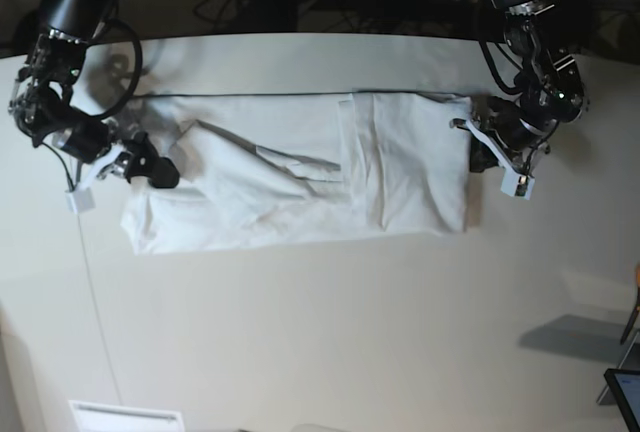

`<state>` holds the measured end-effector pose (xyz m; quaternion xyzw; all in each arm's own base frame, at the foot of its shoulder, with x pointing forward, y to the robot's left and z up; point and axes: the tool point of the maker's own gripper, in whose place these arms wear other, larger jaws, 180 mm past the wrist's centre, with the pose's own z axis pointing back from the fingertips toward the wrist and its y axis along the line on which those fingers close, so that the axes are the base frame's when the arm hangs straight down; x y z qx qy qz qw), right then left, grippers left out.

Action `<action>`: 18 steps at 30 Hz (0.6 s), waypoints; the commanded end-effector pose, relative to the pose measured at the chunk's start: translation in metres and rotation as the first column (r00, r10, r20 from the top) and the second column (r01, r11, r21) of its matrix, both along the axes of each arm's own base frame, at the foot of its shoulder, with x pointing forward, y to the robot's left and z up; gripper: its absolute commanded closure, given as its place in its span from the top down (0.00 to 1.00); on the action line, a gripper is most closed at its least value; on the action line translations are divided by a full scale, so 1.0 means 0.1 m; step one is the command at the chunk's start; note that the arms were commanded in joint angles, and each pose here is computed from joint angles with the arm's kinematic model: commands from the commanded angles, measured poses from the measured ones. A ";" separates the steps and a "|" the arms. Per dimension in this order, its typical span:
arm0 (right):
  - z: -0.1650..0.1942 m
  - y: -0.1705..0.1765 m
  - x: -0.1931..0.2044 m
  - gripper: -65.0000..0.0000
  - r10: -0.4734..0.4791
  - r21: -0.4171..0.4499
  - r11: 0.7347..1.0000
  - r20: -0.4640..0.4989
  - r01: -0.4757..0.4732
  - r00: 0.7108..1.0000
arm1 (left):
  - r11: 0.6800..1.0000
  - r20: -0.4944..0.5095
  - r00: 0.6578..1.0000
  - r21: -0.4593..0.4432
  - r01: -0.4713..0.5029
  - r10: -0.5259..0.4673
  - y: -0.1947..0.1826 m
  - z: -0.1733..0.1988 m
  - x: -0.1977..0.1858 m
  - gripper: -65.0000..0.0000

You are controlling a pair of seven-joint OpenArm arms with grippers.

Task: Fold the T-shirt properly
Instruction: 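Move both grippers to the ends of the folded bundle and grasp them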

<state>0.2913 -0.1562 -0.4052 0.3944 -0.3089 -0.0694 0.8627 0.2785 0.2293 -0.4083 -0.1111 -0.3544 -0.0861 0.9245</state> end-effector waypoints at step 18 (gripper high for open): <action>-0.16 0.08 -0.16 0.30 0.044 -0.029 0.998 -0.086 -0.046 0.995 | 0.998 -0.018 0.998 -0.013 0.058 -0.058 -0.30 -0.03 0.12 0.00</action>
